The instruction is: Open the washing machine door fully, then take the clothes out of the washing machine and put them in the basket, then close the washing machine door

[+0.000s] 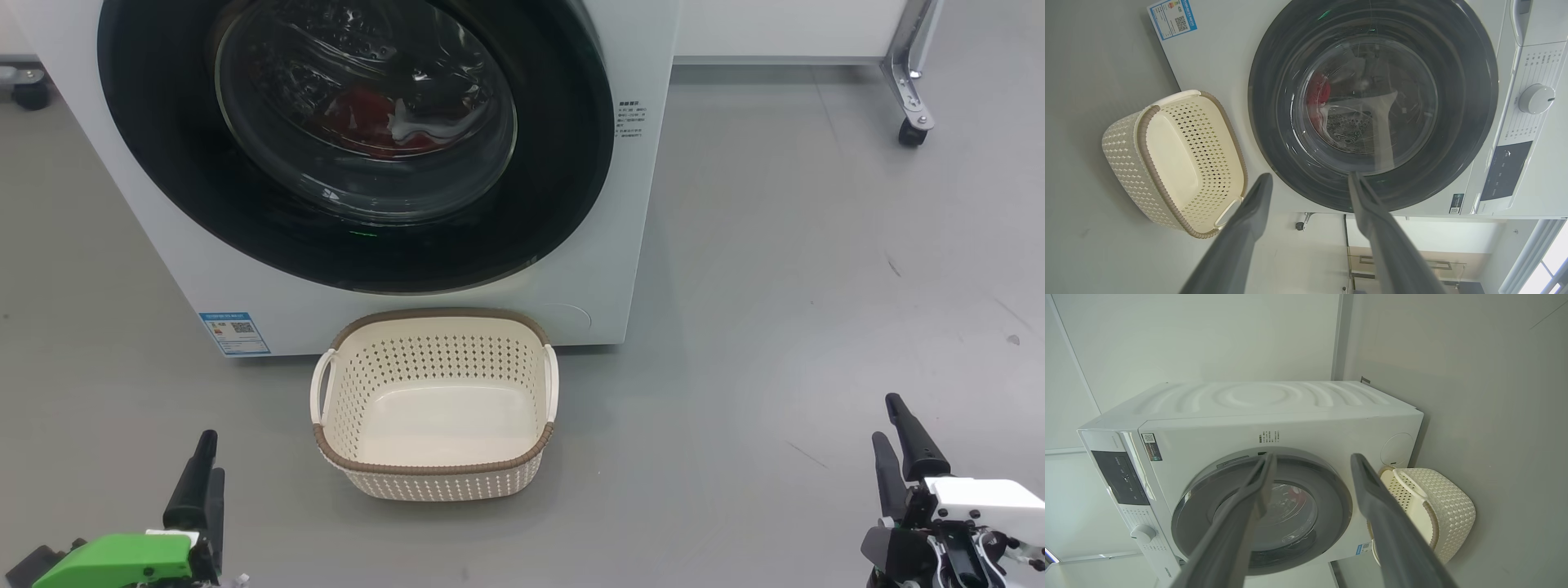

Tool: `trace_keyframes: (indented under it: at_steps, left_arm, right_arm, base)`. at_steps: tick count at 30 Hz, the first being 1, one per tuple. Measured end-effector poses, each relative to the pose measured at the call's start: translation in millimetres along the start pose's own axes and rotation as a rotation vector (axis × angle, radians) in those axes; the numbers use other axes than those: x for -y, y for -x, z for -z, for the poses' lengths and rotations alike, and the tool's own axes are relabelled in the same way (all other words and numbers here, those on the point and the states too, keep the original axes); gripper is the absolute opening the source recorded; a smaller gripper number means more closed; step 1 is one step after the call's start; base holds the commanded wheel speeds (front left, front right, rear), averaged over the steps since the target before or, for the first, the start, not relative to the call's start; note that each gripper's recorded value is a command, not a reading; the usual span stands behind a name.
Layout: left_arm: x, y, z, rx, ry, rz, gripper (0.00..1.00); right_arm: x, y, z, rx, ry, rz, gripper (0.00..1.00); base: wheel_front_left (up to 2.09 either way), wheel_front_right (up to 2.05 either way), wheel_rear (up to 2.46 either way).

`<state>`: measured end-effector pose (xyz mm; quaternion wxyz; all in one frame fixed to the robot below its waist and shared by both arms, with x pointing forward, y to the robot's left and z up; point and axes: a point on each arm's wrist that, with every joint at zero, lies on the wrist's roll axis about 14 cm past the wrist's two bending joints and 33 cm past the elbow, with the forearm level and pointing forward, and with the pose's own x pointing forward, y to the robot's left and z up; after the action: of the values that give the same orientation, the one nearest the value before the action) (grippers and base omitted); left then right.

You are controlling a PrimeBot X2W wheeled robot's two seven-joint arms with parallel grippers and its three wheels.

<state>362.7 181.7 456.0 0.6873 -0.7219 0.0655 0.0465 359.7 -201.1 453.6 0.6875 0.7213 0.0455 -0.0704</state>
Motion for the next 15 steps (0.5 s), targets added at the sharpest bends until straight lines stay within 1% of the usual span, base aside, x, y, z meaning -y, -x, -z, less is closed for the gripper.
trace_keyframes:
  at_steps: [15]
  left_arm:
    - [9.6,-2.4,3.9,0.002,-0.010,0.029,1.00]
  right_arm:
    - [-6.2,-1.4,-2.9,0.013,0.013,-0.018,1.00]
  base:
    - [0.00,0.00,0.00]
